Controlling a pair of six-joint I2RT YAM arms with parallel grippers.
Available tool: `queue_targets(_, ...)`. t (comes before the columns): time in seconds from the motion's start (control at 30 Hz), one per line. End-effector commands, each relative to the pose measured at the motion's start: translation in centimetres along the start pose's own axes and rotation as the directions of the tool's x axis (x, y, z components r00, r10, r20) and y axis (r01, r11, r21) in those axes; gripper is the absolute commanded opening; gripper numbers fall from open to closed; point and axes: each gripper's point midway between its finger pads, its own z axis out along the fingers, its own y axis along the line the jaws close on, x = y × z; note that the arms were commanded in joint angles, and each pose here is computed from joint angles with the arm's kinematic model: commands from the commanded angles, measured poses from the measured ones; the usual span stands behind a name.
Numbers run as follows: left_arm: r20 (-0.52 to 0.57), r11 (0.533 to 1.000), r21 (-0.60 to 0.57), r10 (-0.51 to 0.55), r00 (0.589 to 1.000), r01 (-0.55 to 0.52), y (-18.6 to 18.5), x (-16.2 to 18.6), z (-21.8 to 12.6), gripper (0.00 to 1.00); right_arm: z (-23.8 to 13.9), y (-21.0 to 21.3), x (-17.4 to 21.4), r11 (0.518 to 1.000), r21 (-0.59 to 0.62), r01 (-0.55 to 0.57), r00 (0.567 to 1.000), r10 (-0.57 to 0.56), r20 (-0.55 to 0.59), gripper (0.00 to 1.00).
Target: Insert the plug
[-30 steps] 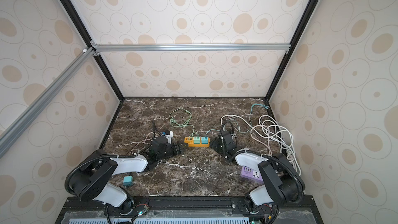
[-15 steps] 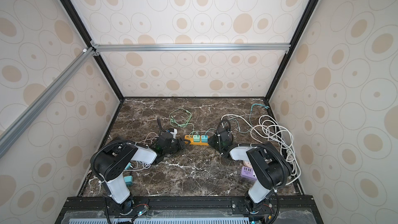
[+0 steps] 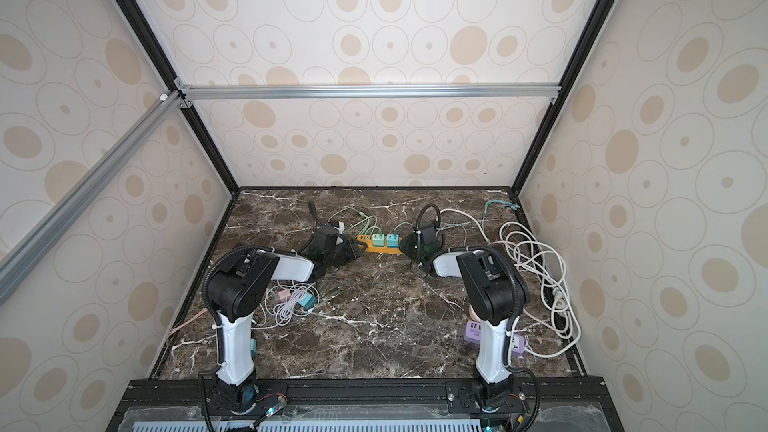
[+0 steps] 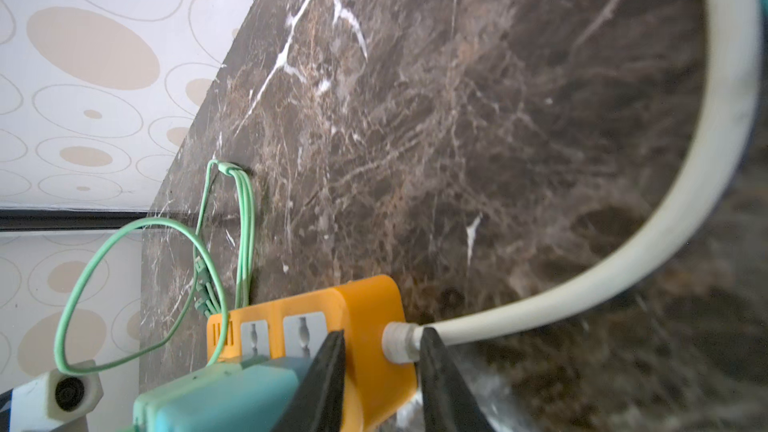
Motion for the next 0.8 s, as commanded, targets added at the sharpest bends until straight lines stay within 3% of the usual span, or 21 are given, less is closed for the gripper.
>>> queue_targets(0.0, -0.027, 0.999, -0.019, 0.047, 0.999, -0.048, 0.2, -0.3, 1.0, 0.46, 1.4, -1.4, 0.3, 0.999, 0.046, 0.025, 0.998, -0.022, -0.061, 0.32)
queue_targets(0.3, -0.028, 0.997, -0.027, 0.065, 0.998, -0.066, 0.1, -1.3, 1.4, 0.48, 1.9, -1.8, -1.1, 0.998, 0.049, 0.05, 0.995, -0.046, -0.094, 0.36)
queue_targets(0.77, 0.034, 0.996, 0.032, 0.085, 0.996, -0.086, -3.2, -2.3, -4.2, 0.57, -6.4, -1.2, 1.3, 0.985, 0.008, 0.171, 0.972, -0.168, -0.168, 0.55)
